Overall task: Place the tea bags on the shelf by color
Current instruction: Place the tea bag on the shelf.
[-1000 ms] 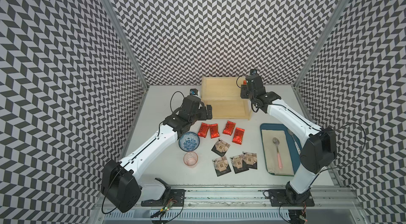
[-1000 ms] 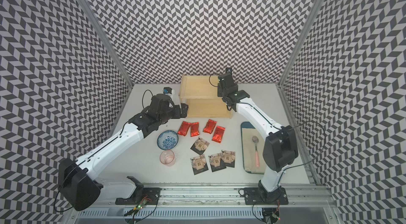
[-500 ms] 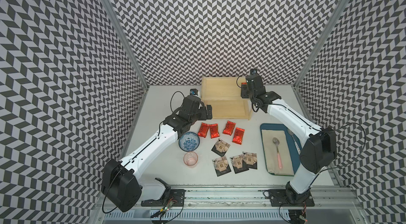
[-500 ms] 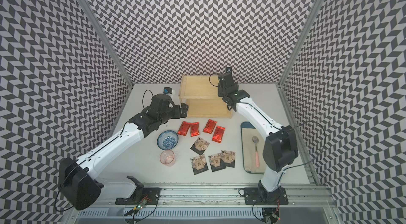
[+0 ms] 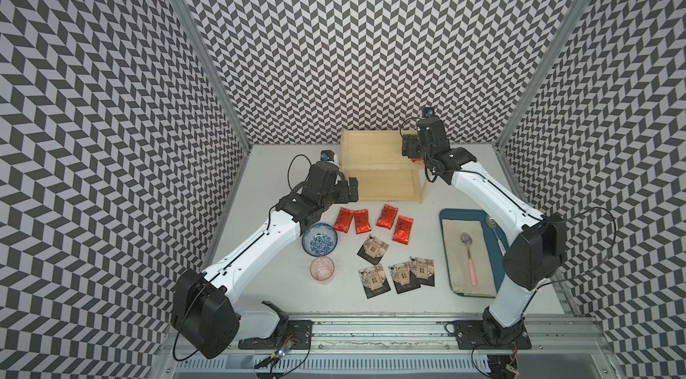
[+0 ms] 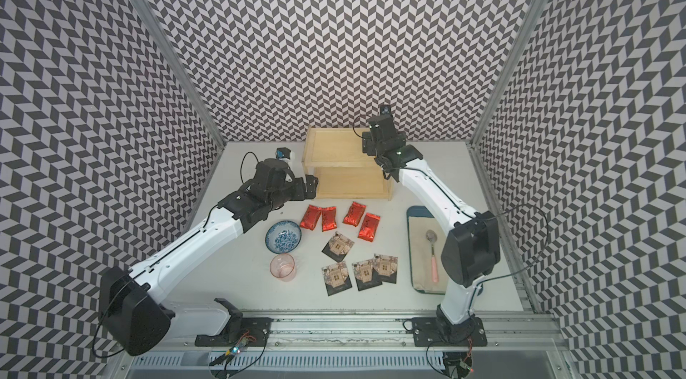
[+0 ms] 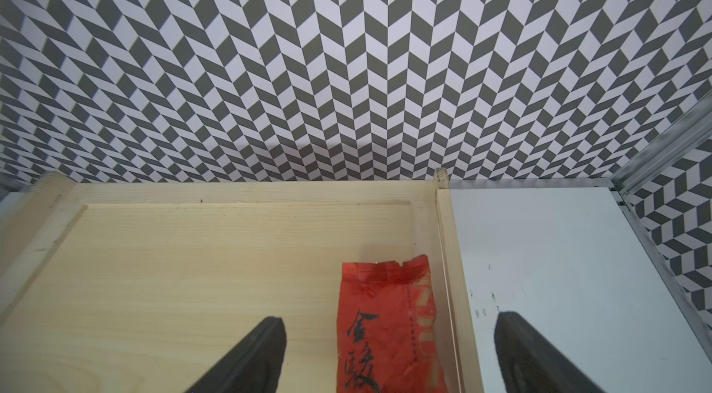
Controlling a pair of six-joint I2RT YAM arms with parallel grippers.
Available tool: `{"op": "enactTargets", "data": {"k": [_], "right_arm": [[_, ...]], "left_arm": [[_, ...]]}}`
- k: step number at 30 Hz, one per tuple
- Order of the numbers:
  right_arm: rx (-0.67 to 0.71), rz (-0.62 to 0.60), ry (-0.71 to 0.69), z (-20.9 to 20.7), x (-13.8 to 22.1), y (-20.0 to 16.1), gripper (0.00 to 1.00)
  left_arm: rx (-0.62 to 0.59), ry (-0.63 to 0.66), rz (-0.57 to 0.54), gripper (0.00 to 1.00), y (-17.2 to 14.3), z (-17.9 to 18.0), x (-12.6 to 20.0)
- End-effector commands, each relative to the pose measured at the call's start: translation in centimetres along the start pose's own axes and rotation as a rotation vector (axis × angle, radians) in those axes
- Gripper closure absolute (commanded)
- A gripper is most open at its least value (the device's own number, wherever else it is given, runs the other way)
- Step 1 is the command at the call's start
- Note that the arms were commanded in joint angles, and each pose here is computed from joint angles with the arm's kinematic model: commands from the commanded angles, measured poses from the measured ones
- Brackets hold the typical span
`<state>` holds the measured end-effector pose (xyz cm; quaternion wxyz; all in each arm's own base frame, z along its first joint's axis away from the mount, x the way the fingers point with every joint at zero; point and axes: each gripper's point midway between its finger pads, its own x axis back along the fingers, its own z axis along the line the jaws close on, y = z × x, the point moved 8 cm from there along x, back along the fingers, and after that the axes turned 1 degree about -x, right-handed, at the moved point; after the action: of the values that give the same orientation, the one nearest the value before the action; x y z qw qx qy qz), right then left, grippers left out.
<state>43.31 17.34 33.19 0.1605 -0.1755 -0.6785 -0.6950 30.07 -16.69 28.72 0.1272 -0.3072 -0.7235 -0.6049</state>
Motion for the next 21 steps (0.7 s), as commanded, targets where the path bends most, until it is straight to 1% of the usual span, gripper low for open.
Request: {"op": "enactTargets", "data": {"k": [1, 5, 13, 21], "right_arm": [[0.034, 0.046, -0.014, 0.1, -1.4, -0.5, 0.07], [0.038, 0.076, -0.062, -0.4, -2.3, -0.9, 0.06], [0.021, 0.082, -0.081, -1.2, -2.6, -0.8, 0.06], [0.004, 0.079, -0.079, -1.7, -2.7, -0.6, 0.1]], "left_arm": [[-0.001, -0.008, -0.009, 0.01, 0.1, 0.1, 0.1], [-0.002, -0.007, -0.009, 0.01, 0.1, 0.1, 0.1], [-0.003, -0.013, -0.003, 0.01, 0.0, 0.1, 0.0], [-0.004, -0.015, 0.002, 0.01, -0.1, 0.0, -0.2]]}}
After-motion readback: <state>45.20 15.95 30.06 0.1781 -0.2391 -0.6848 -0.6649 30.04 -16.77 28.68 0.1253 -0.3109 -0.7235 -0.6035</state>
